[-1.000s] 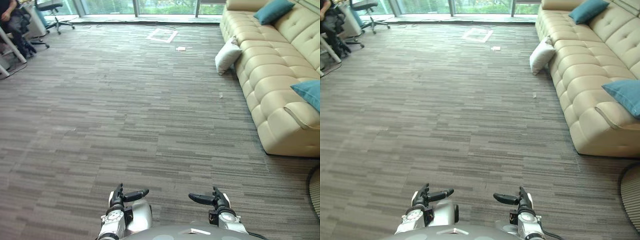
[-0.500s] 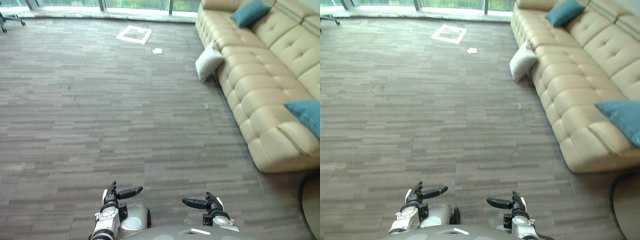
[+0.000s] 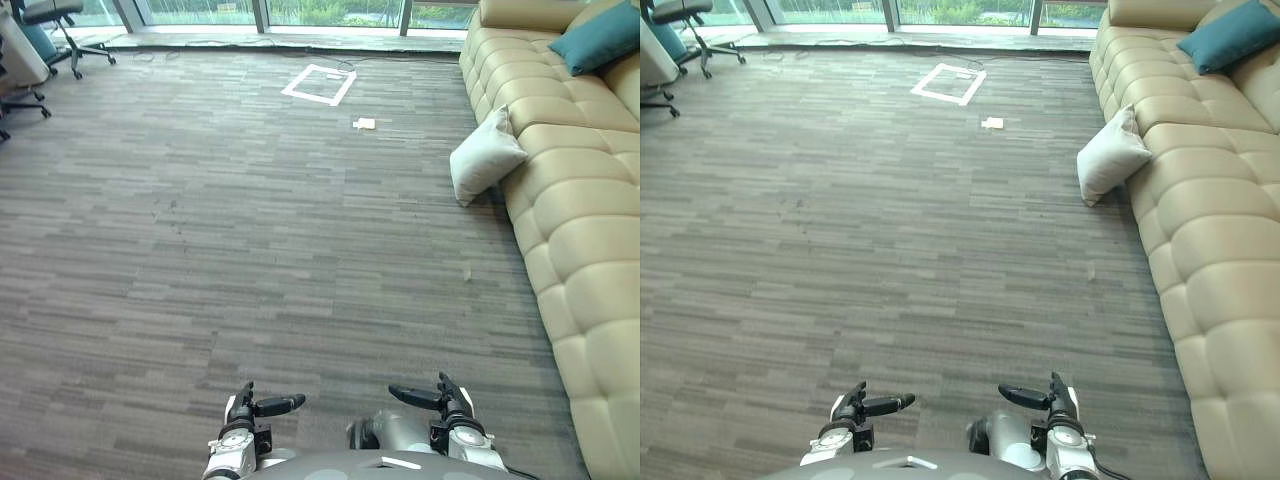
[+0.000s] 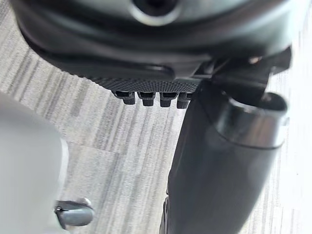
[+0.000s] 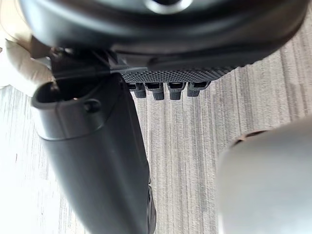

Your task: Pick up cushions and gather them together orderly.

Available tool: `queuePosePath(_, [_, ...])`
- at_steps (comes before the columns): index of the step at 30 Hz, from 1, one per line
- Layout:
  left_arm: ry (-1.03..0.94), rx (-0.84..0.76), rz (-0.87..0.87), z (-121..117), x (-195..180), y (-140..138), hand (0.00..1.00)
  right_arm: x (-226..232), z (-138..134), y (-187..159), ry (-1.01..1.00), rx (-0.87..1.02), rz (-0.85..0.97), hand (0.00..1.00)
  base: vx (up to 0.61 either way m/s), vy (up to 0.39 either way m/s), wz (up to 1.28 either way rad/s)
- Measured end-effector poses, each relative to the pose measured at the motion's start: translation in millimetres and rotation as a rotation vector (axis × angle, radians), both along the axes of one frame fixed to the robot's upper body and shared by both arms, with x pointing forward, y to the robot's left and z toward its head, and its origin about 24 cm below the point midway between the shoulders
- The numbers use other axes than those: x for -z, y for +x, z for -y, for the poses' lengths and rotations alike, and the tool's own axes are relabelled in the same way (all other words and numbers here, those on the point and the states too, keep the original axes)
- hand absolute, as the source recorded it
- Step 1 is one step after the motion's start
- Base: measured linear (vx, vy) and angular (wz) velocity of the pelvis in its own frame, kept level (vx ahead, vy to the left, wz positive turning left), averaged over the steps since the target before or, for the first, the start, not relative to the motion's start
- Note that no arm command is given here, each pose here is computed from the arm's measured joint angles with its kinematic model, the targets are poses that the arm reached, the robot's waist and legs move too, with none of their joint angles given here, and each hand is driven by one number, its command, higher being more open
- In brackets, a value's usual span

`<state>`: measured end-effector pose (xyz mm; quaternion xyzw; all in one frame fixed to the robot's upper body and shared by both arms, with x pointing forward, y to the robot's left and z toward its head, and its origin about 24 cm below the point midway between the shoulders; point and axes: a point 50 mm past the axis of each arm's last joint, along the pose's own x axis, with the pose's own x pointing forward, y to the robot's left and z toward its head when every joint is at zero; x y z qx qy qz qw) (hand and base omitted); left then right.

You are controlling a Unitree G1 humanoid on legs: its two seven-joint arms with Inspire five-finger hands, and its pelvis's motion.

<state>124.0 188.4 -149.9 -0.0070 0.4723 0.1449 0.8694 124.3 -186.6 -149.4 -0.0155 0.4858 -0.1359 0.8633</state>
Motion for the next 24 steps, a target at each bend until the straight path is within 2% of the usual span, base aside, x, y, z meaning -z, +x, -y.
queuePosePath(3, [0.01,0.0,0.055,-1,-6,10,1.0,0,-9,2,0.015,-0.027,-0.001,1.0,0.5,-0.01,-0.77])
queuePosePath(8, [0.012,-0.021,0.112,-4,-12,16,1.0,3,-15,-2,0.028,-0.029,-0.024,1.0,0.56,0.194,-0.99])
queuePosePath(13, [0.059,-0.02,0.09,-21,-13,12,1.0,11,-30,-28,0.077,-0.005,-0.094,1.0,0.61,0.276,-0.45])
queuePosePath(18, [0.057,-0.015,0.006,-19,-4,2,1.0,6,-14,-19,0.031,-0.019,-0.045,1.0,0.6,0.222,0.13])
queuePosePath(24, [0.03,0.011,-0.025,-9,1,-4,1.0,0,-5,-6,0.011,0.026,0.023,1.0,0.54,-0.03,0.37])
